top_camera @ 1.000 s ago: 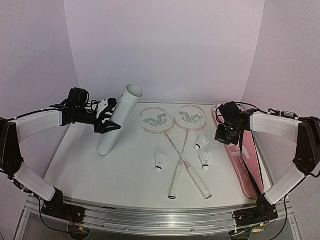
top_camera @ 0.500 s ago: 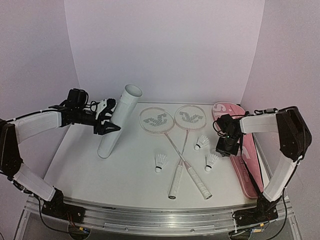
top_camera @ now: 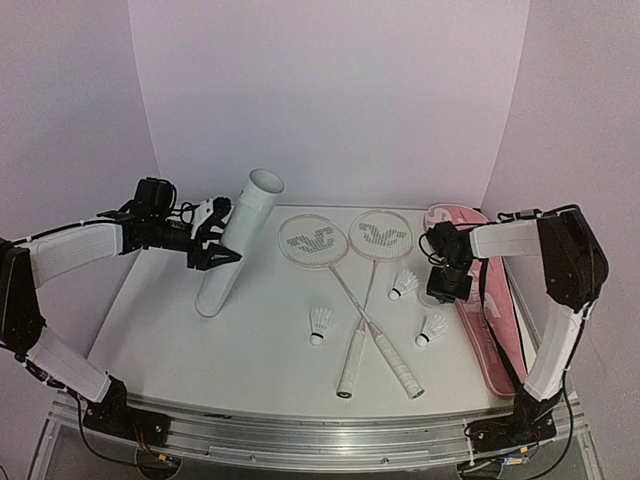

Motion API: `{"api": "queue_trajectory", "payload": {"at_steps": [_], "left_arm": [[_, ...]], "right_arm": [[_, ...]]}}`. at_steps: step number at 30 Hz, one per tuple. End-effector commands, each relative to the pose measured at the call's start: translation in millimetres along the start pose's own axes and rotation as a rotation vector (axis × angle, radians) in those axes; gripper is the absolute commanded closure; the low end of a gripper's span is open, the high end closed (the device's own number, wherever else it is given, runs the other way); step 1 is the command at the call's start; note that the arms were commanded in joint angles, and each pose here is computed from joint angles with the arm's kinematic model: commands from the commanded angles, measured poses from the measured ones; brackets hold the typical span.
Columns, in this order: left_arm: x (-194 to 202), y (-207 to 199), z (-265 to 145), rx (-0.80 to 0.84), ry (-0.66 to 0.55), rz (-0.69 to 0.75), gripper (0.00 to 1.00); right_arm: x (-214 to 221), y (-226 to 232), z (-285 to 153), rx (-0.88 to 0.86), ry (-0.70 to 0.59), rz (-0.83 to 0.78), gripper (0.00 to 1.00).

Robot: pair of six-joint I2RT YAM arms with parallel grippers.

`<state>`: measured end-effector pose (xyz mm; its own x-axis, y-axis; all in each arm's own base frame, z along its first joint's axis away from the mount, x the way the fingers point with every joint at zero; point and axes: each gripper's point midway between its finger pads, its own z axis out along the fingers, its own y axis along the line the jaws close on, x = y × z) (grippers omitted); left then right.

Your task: Pack up the badminton gear

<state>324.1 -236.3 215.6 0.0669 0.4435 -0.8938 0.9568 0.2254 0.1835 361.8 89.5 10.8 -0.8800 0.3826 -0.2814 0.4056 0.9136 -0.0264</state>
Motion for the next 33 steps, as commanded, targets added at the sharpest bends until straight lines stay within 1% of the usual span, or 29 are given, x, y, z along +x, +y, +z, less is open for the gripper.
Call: {"api": "queue_trajectory", "payload": {"at_steps": [1, 3, 4, 8, 11, 13, 14, 15, 16, 17, 18, 21, 23, 25, 28, 30, 33], "left_arm": [[-12.2, -3.4, -5.5, 0.001, -0.038, 0.000, 0.73], [-11.7, -4.1, -5.9, 0.000, -0.038, 0.001, 0.73], [-11.3, -4.7, -5.6, 0.001, -0.038, 0.001, 0.73], [-11.3, -3.8, -4.6, 0.004, -0.039, 0.001, 0.73], [-11.8, -2.8, -4.3, 0.004, -0.040, 0.001, 0.72], [-12.0, -3.1, -4.3, 0.005, -0.041, 0.003, 0.72], [-11.9, -3.4, -4.3, 0.006, -0.041, 0.004, 0.72], [-11.5, -3.8, -4.4, 0.006, -0.040, 0.005, 0.72], [-11.3, -4.2, -4.6, 0.007, -0.040, 0.008, 0.72], [-11.0, -4.8, -4.8, 0.008, -0.040, 0.012, 0.72], [-10.3, -5.6, -4.9, 0.009, -0.039, 0.019, 0.72], [-8.4, -7.9, -5.0, 0.012, -0.036, 0.037, 0.72], [-7.8, -8.9, -5.1, 0.014, -0.033, 0.043, 0.72], [-7.1, -9.8, -5.1, 0.018, -0.031, 0.042, 0.71], [-7.4, -10.1, -6.1, 0.020, -0.027, 0.047, 0.71], [-7.8, -10.7, -6.5, 0.023, -0.025, 0.047, 0.71], [-8.4, -10.8, -7.0, 0.022, -0.023, 0.049, 0.71]], "right_arm": [[-10.2, 7.3, 3.6, -0.001, -0.003, -0.035, 1.00], [-11.1, 9.7, -0.1, -0.017, -0.005, -0.043, 0.99], [-11.8, 11.2, -3.0, -0.027, -0.007, -0.052, 0.97], [-20.6, 18.6, -22.8, -0.081, -0.035, -0.083, 0.77], [-31.3, 22.5, -49.8, -0.128, -0.082, -0.099, 0.63], [-35.6, 31.0, -71.5, -0.195, -0.099, -0.138, 0.54], [-34.3, 35.7, -82.6, -0.235, -0.092, -0.164, 0.47], [-29.6, 39.1, -92.6, -0.271, -0.070, -0.187, 0.35], [-21.5, 40.3, -98.4, -0.293, -0.032, -0.217, 0.18], [-11.0, 41.4, -104.1, -0.318, 0.016, -0.253, 0.09], [3.7, 47.0, -109.6, -0.377, 0.080, -0.303, 0.05], [48.1, 50.3, -111.4, -0.480, 0.278, -0.389, 0.04], [66.1, 42.1, -104.0, -0.458, 0.370, -0.418, 0.04], [73.7, 36.0, -95.5, -0.432, 0.416, -0.443, 0.07], [75.3, 29.8, -85.0, -0.410, 0.455, -0.446, 0.16], [77.0, 22.1, -81.3, -0.377, 0.481, -0.440, 0.18], [75.8, 11.7, -82.2, -0.332, 0.472, -0.439, 0.17]]}}
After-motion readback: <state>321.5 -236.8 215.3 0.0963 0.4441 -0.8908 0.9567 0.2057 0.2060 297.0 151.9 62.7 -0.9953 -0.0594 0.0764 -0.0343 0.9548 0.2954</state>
